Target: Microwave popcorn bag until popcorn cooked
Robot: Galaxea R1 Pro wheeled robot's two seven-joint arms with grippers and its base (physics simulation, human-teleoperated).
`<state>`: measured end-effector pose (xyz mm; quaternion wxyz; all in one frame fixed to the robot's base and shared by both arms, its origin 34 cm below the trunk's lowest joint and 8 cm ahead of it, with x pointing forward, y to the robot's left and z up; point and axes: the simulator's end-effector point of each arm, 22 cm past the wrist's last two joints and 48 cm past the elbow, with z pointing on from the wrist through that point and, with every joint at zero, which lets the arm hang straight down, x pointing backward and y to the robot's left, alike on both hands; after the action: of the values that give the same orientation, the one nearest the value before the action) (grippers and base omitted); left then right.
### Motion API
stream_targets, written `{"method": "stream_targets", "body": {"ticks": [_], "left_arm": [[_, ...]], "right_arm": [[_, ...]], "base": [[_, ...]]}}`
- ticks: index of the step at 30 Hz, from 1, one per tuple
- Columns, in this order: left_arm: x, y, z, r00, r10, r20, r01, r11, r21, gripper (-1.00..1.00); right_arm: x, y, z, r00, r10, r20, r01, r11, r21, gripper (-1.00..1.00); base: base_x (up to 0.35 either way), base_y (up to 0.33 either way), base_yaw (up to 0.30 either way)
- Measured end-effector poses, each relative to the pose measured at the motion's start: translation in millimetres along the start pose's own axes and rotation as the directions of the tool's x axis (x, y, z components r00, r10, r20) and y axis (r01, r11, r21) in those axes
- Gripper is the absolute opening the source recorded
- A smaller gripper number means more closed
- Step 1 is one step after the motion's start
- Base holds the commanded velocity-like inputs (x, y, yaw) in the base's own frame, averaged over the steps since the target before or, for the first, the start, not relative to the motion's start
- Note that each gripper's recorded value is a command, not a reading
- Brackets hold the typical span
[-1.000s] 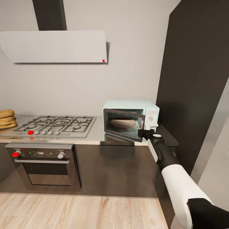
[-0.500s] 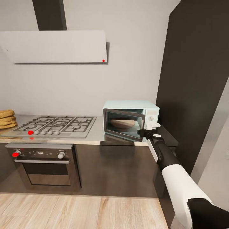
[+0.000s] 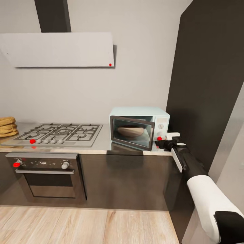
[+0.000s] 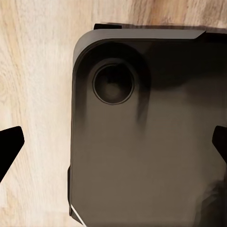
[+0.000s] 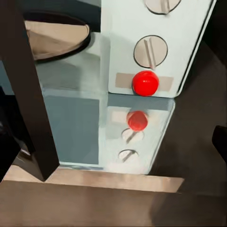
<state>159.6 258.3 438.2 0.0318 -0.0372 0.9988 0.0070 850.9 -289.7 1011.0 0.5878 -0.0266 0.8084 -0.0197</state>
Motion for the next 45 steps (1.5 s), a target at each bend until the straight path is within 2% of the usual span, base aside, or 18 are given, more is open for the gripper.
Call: {"method": "stream_targets", "body": {"ticks": [3, 11, 21, 37, 45], "left_arm": [[0, 0, 0.0, 1.000, 0.000, 0.000, 0.000, 1.000, 0.000, 1.00], [0, 0, 0.0, 1.000, 0.000, 0.000, 0.000, 1.000, 0.000, 1.00], [0, 0, 0.0, 1.000, 0.001, 0.000, -0.001, 1.000, 0.000, 1.00], [0, 0, -0.1, 1.000, 0.000, 0.001, 0.000, 1.000, 0.000, 1.00], [0, 0, 0.0, 1.000, 0.001, 0.000, -0.001, 1.000, 0.000, 1.00]], "right_arm": [[1, -29, -2.1, 1.000, -0.013, -0.004, 0.013, 0.999, 0.040, 1.00], [-1, -46, -3.4, 1.000, -0.011, 0.005, 0.010, 0.995, 0.099, 1.00], [-3, -48, -4.0, 1.000, -0.007, 0.010, 0.006, 0.993, 0.120, 1.00], [-3, -46, -4.0, 1.000, -0.004, 0.012, 0.003, 0.993, 0.117, 1.00], [-2, -42, -3.0, 1.000, -0.001, 0.013, -0.001, 0.995, 0.103, 1.00]], "base": [[0.000, 0.000, 0.000], [0.000, 0.000, 0.000], [0.010, 0.000, 0.000], [0.254, 0.000, 0.000], [0.051, 0.000, 0.000]]}}
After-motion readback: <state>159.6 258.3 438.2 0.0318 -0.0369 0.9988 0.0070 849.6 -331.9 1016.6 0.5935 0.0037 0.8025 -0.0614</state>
